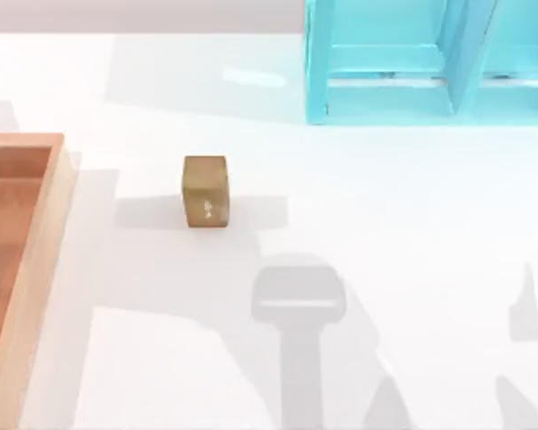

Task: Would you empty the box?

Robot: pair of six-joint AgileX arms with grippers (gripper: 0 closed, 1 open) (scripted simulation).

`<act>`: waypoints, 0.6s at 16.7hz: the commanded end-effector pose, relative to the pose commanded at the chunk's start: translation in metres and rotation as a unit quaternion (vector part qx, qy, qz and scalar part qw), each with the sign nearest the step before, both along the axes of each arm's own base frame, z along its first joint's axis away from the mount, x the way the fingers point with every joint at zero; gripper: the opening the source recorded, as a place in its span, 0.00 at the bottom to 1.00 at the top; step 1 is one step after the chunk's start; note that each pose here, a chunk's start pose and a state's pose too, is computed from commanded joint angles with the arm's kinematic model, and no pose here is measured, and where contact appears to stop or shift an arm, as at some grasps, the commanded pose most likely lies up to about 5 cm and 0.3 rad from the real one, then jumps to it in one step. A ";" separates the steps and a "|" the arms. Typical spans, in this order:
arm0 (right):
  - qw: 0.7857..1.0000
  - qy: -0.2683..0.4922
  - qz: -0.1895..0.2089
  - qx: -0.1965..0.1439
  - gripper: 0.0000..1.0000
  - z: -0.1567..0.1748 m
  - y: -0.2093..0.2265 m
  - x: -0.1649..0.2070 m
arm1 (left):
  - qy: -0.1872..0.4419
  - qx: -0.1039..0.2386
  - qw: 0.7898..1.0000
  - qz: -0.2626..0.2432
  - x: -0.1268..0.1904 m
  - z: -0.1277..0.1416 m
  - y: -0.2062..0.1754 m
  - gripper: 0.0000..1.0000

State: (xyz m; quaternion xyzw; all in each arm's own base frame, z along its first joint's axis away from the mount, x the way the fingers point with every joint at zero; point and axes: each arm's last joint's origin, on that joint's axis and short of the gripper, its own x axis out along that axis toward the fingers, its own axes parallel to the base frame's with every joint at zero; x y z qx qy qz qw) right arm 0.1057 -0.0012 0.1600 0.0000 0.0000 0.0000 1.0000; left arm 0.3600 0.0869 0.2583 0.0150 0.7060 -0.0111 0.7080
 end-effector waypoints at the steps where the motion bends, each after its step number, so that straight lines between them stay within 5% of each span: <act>1: 1.000 0.000 0.000 0.000 1.00 0.000 0.000 0.000 | 0.000 0.000 1.000 0.000 0.000 0.000 0.000 1.00; 5: 1.000 0.000 0.000 0.000 1.00 0.000 0.000 0.000 | 0.001 0.000 1.000 0.000 0.004 -0.010 0.000 1.00; 10: 1.000 0.000 0.000 0.000 1.00 0.000 0.000 0.000 | 0.000 0.000 1.000 0.000 0.008 -0.058 0.001 1.00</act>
